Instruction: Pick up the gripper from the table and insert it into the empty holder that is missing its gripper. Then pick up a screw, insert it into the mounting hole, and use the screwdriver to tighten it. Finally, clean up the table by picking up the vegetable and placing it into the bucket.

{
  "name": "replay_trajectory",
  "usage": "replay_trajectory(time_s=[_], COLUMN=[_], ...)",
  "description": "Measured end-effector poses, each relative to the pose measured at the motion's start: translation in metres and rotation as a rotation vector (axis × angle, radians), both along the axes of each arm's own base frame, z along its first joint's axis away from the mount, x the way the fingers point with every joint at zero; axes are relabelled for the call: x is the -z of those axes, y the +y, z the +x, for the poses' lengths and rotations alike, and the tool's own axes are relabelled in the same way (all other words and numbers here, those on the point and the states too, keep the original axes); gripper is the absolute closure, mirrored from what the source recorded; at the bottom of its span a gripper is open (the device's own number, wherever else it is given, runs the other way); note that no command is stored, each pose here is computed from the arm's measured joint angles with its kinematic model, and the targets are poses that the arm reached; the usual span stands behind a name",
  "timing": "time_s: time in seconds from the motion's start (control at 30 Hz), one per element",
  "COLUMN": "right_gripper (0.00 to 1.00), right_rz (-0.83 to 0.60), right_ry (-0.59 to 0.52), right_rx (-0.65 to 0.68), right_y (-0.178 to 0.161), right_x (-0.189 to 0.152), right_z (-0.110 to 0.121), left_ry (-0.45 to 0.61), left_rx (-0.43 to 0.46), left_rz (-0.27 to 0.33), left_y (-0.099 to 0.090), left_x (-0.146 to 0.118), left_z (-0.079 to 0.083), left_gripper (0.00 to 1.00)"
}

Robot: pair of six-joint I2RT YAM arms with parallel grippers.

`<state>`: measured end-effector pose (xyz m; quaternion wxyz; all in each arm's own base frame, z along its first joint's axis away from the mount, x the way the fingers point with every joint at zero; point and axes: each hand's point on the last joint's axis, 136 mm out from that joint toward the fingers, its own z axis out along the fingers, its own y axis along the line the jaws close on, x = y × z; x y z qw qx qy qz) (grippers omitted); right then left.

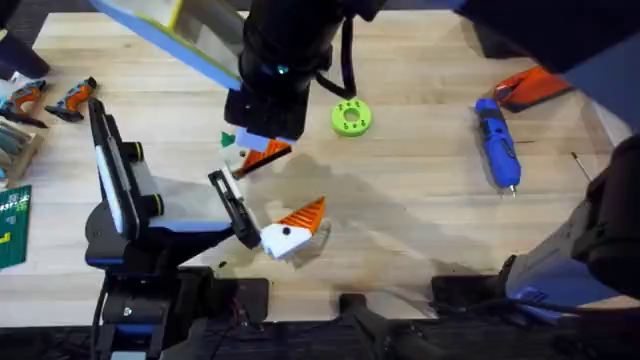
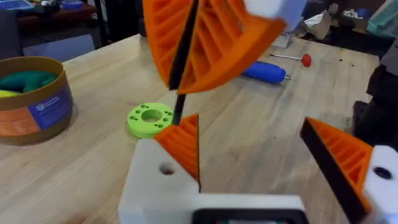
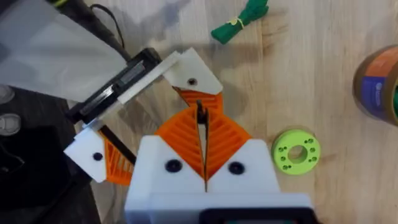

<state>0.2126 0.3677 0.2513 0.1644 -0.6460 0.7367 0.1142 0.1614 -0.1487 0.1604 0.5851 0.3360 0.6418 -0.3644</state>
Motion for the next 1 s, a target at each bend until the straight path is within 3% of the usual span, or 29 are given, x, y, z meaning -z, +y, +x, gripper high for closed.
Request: replay_trajectory(time_s=[1.0], right_gripper=[0.995], right_rz=[0.001], right_ry=[0.037], right_rx=[-0.019], right_y=[0.012], right_x=[0.013], right_z=[-0.002], left_ry=[0.0], left_rx=[0.0], left_rz=[0.0], left_y=[0.0], left_x=[0.0], left_z=[0.0], left_gripper=[0.015])
